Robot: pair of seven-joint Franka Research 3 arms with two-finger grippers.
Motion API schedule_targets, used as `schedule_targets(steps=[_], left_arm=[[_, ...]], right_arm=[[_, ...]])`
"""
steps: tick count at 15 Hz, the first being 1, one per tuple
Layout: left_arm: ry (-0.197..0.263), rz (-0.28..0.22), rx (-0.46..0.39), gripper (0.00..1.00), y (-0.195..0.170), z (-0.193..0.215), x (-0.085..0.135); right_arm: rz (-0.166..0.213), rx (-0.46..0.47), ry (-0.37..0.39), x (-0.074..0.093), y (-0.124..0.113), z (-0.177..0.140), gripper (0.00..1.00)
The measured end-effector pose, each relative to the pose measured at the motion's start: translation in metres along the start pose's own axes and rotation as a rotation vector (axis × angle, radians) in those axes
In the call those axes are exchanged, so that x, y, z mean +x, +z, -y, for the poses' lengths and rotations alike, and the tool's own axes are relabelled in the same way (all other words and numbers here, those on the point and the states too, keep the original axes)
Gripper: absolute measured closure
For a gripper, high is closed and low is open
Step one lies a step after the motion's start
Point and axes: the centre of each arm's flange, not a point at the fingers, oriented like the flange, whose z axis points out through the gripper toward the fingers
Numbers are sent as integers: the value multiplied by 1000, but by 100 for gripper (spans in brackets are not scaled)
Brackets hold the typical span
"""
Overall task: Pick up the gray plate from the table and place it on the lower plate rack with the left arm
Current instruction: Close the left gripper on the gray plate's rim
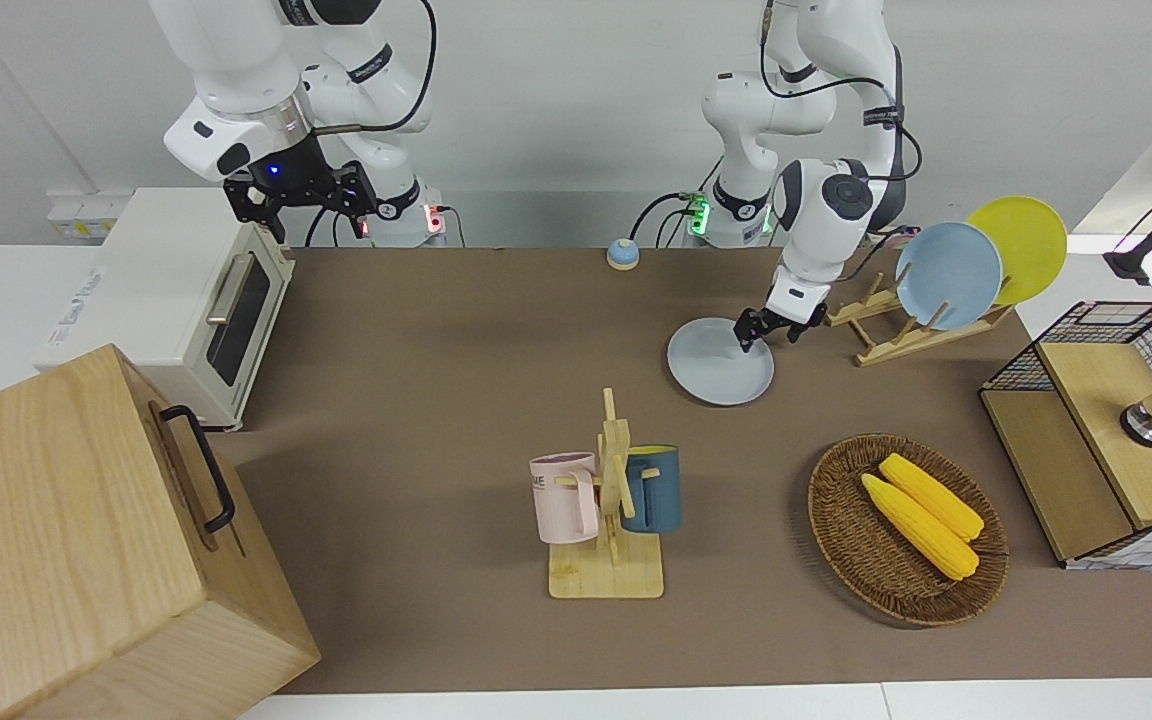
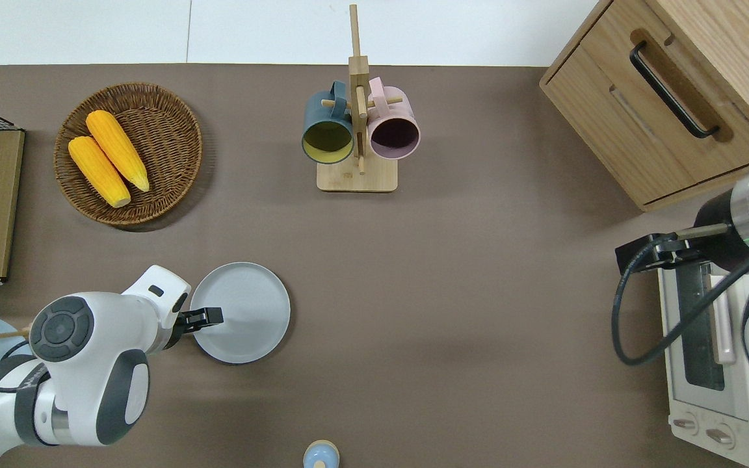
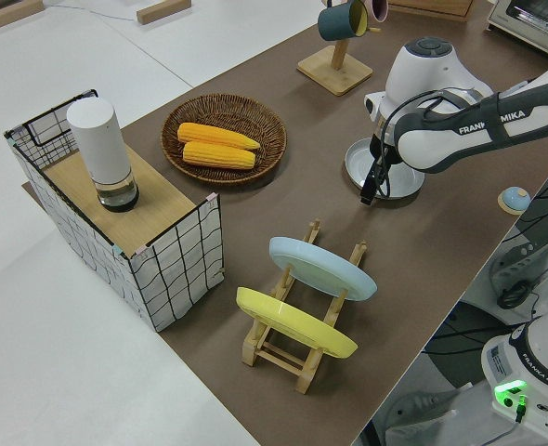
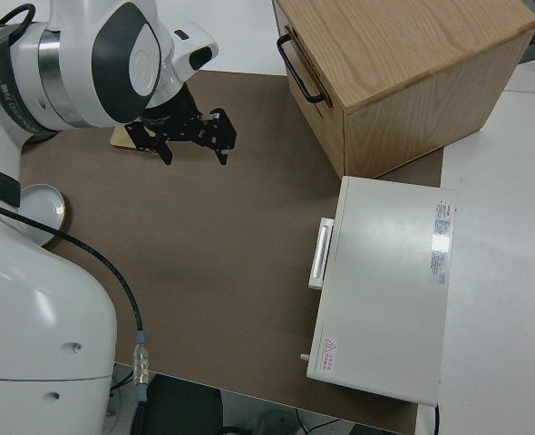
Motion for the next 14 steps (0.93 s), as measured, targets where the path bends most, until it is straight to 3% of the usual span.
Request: schedule_targets(steps=[6,9,14], left_arm=[[3,0,0,1,7,-2,1],[11,3,2,7,13,-7,0],[9,7,3,57,15,-7,0]], right_arm=[[0,0,0,0,0,0,1],[0,0,0,0,0,0,1],[0,0,0,0,0,0,1]])
